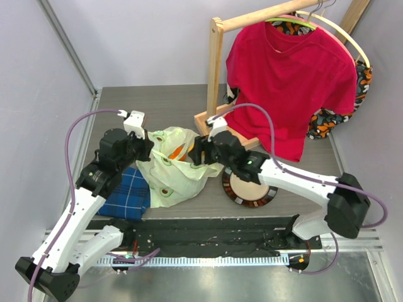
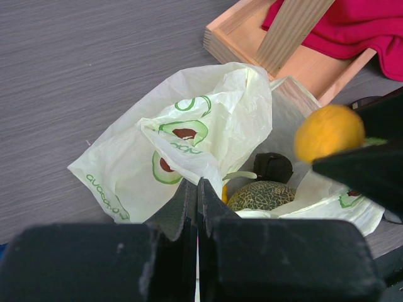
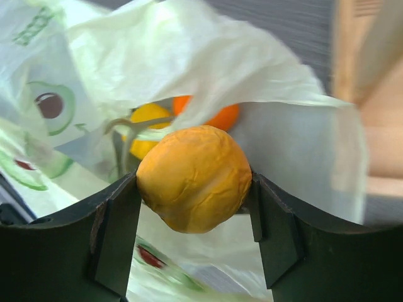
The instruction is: Place the fruits into the plastic bag
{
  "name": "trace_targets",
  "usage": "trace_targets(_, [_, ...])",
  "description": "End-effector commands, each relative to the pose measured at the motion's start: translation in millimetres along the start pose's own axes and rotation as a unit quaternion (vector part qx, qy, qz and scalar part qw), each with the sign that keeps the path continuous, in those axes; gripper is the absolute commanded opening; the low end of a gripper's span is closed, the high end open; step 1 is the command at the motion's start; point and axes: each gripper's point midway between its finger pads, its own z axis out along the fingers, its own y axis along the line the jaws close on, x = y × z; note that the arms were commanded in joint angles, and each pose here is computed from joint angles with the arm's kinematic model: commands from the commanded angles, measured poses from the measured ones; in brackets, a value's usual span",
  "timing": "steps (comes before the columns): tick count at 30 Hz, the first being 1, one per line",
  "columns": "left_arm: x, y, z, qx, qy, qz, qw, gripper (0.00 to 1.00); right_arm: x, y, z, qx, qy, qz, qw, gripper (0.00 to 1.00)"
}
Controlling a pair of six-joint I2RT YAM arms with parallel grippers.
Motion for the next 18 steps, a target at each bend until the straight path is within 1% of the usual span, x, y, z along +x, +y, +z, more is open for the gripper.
trace_targets(1, [-13.4,-1.0,-2.2,0.002,-0.026,-0.004,1.0,0.0,-12.7,63.8,9.2,-0.09,-0.027,-0.01,0.996,0.23])
trace_targets(4, [-14.7,-1.4,-2.8,0.003,-0.028,-0.004,1.0,0.0,12.2,92.3,13.2,-0.137,0.004,0.0,0.991,0.23])
trace_targets(6, [-13.4,-1.4,-2.2,0.003,-0.026,-0.005,1.0,0.0,29.1,103.0,16.9,-0.158,0.027,0.004,0.987,0.23])
trace_targets(9, [-14.5,-2.2,-3.2,0.005,-0.028,-0.004,1.0,0.0,38.9,117.2,18.9,-0.19,0.046,0.012,0.981,0.23])
trace_targets(13, [-14.9,-2.0,-3.6,0.004,-0.028,-0.004,1.0,0.0,47.4,120.7,29.2,-0.19,0.062,0.01,0.98,0.24])
trace_targets(18, [-15.2,-2.0,-3.6,0.004,-0.029,-0.004,1.0,0.0,40.6,119.4,41.0,-0.166,0.062,0.0,0.984,0.27])
